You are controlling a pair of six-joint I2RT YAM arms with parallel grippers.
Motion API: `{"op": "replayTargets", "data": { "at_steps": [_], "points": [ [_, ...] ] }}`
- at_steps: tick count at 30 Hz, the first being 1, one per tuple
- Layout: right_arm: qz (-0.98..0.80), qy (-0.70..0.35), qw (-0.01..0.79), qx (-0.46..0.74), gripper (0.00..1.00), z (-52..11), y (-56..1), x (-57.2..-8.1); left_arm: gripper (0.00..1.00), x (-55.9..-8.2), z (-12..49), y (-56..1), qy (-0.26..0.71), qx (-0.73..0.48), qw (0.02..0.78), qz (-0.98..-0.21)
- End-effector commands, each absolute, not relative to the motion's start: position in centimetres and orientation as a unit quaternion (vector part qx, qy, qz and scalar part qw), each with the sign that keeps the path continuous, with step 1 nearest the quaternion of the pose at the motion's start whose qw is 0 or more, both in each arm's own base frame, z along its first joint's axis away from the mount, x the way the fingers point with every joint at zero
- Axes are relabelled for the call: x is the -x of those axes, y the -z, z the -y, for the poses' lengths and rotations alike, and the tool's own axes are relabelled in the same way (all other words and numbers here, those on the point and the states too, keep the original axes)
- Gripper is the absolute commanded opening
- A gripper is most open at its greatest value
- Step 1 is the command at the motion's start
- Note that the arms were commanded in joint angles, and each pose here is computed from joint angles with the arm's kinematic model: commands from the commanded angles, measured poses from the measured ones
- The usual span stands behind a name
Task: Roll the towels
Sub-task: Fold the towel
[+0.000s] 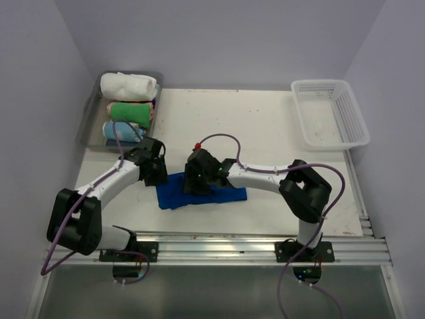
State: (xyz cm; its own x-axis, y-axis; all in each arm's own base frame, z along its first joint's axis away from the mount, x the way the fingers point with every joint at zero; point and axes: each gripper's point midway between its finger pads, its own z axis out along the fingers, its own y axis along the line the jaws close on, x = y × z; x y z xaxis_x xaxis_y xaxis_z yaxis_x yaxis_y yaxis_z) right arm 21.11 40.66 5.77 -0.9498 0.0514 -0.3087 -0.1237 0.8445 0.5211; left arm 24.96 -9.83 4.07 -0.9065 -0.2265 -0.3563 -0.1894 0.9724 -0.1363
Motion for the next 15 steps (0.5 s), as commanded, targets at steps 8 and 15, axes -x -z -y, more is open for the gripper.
{"op": "replayTargets", "data": {
  "at_steps": [8, 15],
  "points": [
    [-0.921, -0.320, 0.220, 0.032, 0.51, -45.6, -10.8, -25.3, 0.50, -24.7, 11.2, -6.3, 0.145, 0.131, 0.195, -0.961],
    [-0.915, -0.284, 0.285, 0.019, 0.53, -39.0, -13.5, -24.8, 0.62, -23.8, 13.7, -6.9, 0.219, 0.102, 0.174, -0.955]
  ]
}}
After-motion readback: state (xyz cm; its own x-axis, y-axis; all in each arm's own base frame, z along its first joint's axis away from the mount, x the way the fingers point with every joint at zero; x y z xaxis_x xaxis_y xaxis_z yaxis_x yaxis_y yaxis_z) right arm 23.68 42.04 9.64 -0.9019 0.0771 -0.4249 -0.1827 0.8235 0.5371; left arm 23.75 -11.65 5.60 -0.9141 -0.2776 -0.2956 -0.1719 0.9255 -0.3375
